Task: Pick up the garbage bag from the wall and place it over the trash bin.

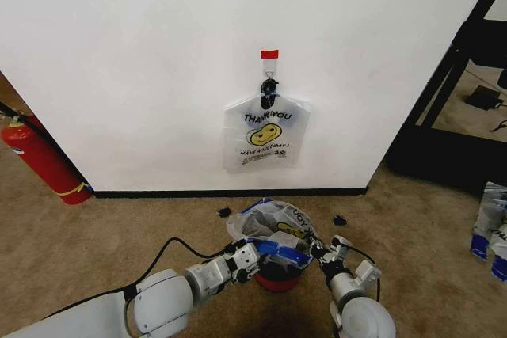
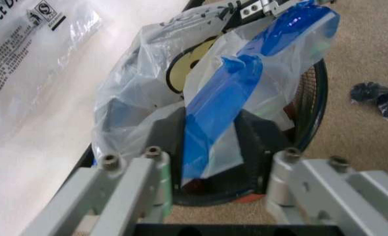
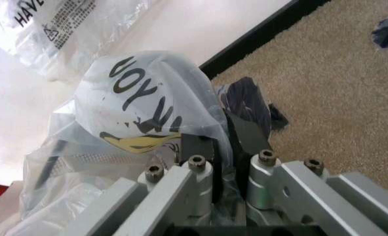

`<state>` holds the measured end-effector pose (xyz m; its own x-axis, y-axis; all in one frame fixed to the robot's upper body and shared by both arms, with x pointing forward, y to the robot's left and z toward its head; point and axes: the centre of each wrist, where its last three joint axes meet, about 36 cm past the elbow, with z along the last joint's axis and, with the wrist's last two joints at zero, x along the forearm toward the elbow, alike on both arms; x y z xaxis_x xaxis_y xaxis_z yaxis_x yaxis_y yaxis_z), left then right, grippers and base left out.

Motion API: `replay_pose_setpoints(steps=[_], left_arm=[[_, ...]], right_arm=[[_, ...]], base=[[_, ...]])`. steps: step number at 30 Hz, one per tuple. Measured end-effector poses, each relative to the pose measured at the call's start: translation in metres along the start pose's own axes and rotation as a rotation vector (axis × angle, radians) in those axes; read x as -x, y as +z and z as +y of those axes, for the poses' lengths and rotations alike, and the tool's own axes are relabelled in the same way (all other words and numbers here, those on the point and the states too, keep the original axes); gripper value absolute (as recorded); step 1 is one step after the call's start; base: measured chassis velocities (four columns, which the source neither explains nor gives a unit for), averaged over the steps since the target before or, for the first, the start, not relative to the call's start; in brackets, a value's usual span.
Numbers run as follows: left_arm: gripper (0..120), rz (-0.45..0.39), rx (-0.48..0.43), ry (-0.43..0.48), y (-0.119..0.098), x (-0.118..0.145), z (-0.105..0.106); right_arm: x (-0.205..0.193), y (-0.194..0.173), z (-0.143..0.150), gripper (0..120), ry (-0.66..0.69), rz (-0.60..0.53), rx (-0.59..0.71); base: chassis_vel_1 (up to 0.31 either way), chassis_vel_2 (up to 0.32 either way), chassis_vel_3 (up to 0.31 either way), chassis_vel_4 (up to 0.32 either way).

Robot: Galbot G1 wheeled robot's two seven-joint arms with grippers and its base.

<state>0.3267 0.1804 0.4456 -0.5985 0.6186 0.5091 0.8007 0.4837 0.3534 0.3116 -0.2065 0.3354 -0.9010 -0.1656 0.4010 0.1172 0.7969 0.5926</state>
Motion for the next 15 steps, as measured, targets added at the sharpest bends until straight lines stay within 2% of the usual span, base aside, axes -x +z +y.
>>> replay_pose_setpoints(steps=[8, 11, 13, 15], left_arm=[[65, -0.005, -0.007, -0.017, 0.002, 0.014, -0.002], [53, -0.016, -0.020, -0.028, 0.002, 0.013, -0.003], [51, -0.018, -0.022, -0.029, 0.002, 0.011, -0.003], [41, -0.021, -0.028, -0.029, 0.003, 0.007, -0.005]], right_arm=[[-0.003, -0.004, 0.001, 1, -0.001, -0.006, -0.006], [-0.004, -0.004, 0.000, 1, 0.001, -0.005, -0.008], [-0.004, -0.005, 0.000, 1, 0.001, -0.006, -0.008], [-0.003, -0.005, 0.000, 1, 0.002, -0.007, -0.006]], base=[[0.000, 0.000, 0.000, 0.000], [0.000, 0.000, 0.000, 0.000], [0.000, 0.000, 0.000, 0.000], [0.000, 0.000, 0.000, 0.000]])
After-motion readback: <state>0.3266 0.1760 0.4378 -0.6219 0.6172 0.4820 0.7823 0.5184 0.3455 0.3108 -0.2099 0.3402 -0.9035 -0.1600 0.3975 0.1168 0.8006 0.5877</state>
